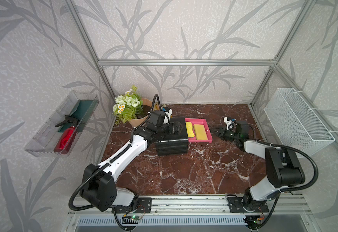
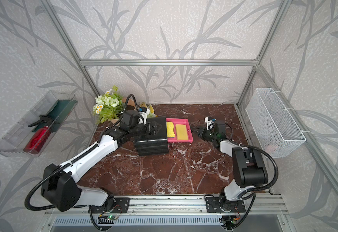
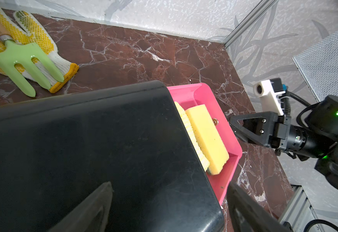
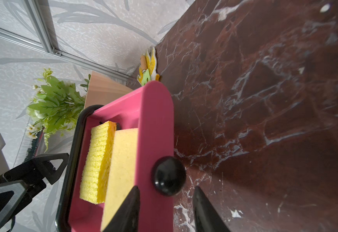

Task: Take the sponge out of the drawer
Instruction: Open the drawer in the storage box.

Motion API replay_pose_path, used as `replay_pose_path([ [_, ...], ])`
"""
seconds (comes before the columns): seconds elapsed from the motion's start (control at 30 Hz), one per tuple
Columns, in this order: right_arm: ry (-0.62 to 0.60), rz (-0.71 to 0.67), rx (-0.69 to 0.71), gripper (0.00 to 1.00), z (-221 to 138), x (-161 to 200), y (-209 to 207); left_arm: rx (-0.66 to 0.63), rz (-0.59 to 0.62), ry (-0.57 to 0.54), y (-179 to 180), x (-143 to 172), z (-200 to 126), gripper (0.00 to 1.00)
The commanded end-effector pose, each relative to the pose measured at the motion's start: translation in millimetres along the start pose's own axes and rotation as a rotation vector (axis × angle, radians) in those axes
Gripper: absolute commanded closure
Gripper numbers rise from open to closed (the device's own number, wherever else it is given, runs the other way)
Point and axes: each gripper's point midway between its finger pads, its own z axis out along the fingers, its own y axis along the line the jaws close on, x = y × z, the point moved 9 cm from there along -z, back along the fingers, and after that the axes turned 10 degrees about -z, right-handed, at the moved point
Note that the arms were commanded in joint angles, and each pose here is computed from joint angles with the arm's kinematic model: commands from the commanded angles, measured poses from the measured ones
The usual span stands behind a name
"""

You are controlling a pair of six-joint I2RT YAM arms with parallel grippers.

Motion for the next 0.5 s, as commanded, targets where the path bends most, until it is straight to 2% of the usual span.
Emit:
replay_pose_path([
  [0.0,-0.05,-0.155,0.126,0.53,-22.7,-25.9,22.4,-0.022,-0.009,0.048,7.8,11.0,-0.5,0.11],
  [0.2,-0.039,-0.282,0.217,0.52,-40.9,-31.5,57.1,-0.01,-0.001,0.033,4.6,8.4,-4.9,0.11],
  [0.33,0.082,-0.401,0.22,0.47,-23.8,-11.8,89.9,0.001,0.009,0.018,1.5,5.6,-8.7,0.11],
  [0.47,0.158,-0.439,0.189,0.47,-5.3,5.2,110.3,0.006,0.011,0.013,0.6,5.8,-12.5,0.11],
])
